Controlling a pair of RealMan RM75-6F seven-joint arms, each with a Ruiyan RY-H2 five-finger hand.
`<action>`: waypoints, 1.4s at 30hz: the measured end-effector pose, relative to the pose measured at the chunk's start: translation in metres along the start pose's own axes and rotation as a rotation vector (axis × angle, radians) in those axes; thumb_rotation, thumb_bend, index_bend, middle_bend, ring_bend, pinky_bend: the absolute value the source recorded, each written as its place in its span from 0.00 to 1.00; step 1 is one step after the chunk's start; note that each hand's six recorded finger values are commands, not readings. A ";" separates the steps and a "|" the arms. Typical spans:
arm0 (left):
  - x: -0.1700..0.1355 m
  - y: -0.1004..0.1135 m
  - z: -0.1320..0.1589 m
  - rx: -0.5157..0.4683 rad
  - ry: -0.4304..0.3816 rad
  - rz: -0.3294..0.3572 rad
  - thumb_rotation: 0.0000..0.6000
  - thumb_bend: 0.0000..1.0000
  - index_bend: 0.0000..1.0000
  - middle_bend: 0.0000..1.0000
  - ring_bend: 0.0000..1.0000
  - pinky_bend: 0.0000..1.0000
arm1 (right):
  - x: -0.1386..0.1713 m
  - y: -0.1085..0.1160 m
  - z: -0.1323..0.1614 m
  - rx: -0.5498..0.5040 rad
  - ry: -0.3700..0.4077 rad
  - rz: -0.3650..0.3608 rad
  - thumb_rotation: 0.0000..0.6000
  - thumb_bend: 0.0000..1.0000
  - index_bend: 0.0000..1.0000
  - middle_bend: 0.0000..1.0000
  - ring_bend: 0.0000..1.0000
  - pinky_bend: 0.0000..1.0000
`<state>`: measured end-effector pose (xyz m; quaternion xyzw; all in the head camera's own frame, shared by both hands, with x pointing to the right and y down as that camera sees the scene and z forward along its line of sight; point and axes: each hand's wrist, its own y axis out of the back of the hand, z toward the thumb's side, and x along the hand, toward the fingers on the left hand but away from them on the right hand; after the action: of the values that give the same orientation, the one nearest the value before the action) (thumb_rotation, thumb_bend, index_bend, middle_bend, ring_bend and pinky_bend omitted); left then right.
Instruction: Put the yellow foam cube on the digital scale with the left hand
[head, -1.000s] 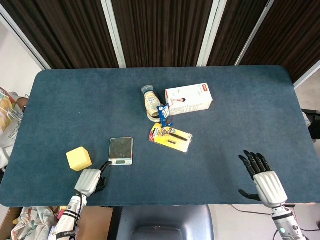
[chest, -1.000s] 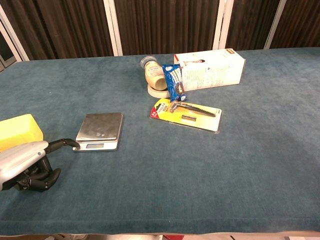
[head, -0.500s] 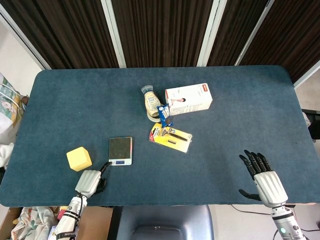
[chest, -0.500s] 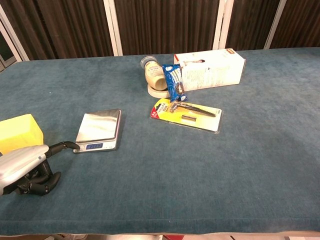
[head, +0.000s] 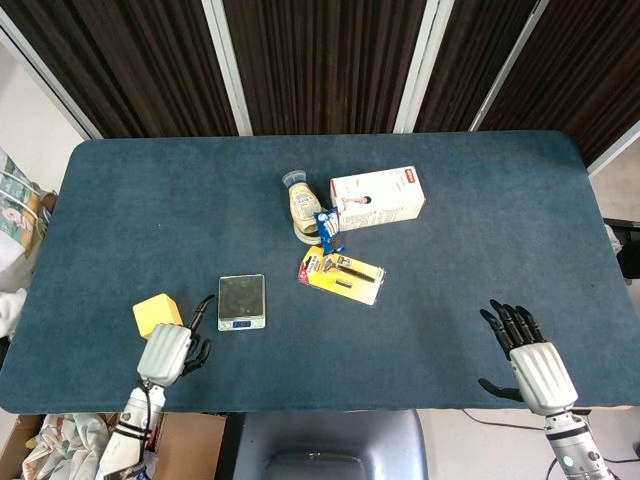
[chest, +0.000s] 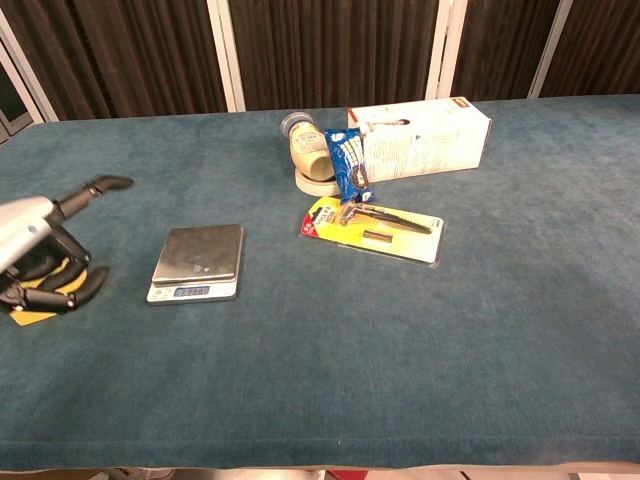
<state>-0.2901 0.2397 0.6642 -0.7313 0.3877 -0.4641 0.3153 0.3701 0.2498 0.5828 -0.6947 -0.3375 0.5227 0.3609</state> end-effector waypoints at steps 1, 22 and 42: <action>-0.001 0.008 0.000 0.002 -0.008 0.031 1.00 0.42 0.00 0.40 0.47 0.65 | 0.000 0.000 0.000 0.000 0.001 0.002 1.00 0.23 0.00 0.00 0.00 0.00; 0.018 -0.007 -0.078 0.126 0.158 -0.159 1.00 0.34 0.00 0.01 0.04 0.09 | 0.000 -0.005 0.004 -0.010 0.027 0.039 1.00 0.23 0.00 0.00 0.00 0.00; 0.045 0.026 -0.077 0.064 0.199 -0.017 1.00 0.54 0.51 0.74 0.92 0.81 | 0.000 -0.009 0.006 -0.010 0.037 0.061 1.00 0.23 0.00 0.00 0.00 0.00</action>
<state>-0.3561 0.1801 0.6908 -0.6745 0.3958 -0.5492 0.2945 0.3633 0.2552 0.5897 -0.7159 -0.3121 0.5188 0.3477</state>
